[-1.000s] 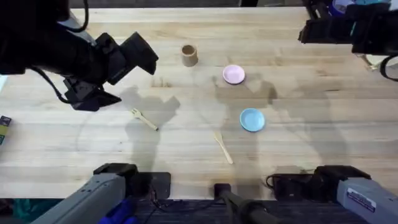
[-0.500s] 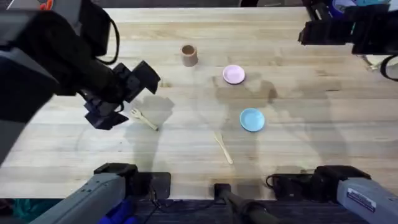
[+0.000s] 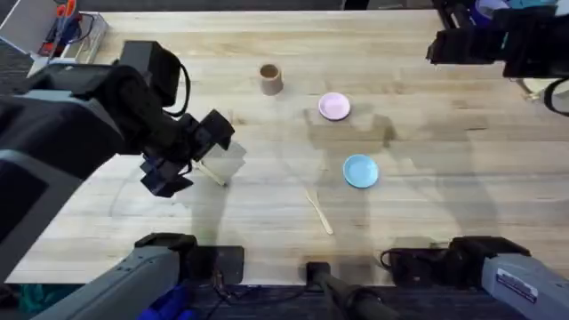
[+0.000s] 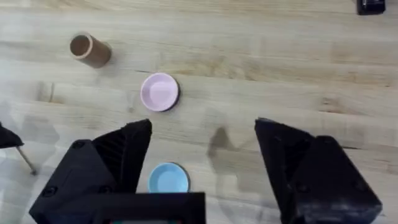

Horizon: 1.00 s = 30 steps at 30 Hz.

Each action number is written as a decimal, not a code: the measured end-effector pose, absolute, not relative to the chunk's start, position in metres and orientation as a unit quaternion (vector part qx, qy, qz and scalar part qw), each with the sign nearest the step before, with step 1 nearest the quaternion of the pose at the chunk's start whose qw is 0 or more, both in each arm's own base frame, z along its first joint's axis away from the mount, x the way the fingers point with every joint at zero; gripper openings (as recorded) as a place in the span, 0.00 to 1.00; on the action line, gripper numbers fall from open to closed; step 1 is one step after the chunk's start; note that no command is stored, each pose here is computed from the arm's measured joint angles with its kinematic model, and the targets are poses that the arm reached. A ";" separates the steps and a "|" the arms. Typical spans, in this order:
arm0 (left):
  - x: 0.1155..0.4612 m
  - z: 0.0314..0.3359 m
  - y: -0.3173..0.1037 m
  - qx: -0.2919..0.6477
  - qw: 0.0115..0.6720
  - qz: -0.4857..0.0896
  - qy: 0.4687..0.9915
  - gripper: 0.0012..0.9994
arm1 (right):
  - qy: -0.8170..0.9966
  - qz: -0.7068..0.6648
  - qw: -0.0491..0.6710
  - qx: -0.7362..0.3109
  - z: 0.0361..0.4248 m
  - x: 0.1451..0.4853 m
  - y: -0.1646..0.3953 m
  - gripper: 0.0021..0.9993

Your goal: Pick up a utensil and set it on the pink plate, then put the other utensil in the container.

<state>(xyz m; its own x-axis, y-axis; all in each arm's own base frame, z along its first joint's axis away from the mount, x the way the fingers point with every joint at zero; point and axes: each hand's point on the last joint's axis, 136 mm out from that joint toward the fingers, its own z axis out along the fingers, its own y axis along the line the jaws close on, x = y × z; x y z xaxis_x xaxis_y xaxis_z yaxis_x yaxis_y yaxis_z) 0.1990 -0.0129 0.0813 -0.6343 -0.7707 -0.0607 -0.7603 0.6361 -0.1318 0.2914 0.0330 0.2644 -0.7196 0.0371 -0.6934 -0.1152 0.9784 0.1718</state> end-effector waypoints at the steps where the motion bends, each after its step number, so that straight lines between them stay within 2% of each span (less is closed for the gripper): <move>1: 0.199 0.079 -0.013 -0.424 0.054 -0.046 0.903 0.99 | 0.921 0.102 0.374 -0.021 0.265 0.292 0.033 1.00; 10: 0.201 0.064 -0.012 -0.430 0.040 -0.036 0.901 0.99 | 0.921 0.102 0.375 -0.021 0.265 0.292 0.033 1.00; 18: 0.200 0.041 -0.012 -0.431 -0.006 -0.012 0.902 0.97 | 0.921 0.102 0.375 -0.021 0.265 0.292 0.033 1.00; 26: 0.207 0.033 -0.012 -0.431 0.006 -0.017 0.902 0.97 | 0.921 0.102 0.375 -0.021 0.265 0.292 0.033 1.00; 30: 0.205 0.032 -0.010 -0.431 0.013 -0.015 0.902 0.88 | 0.921 0.102 0.375 -0.021 0.265 0.292 0.033 1.00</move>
<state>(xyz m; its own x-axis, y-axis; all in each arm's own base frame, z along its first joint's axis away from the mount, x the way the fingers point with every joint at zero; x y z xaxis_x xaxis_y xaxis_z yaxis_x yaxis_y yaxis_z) 0.2054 -0.0100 0.0318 -0.6287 -0.7776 -0.0108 -0.7768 0.6286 -0.0377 0.2919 0.0329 0.2648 -0.7175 0.0369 -0.6955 -0.1158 0.9784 0.1713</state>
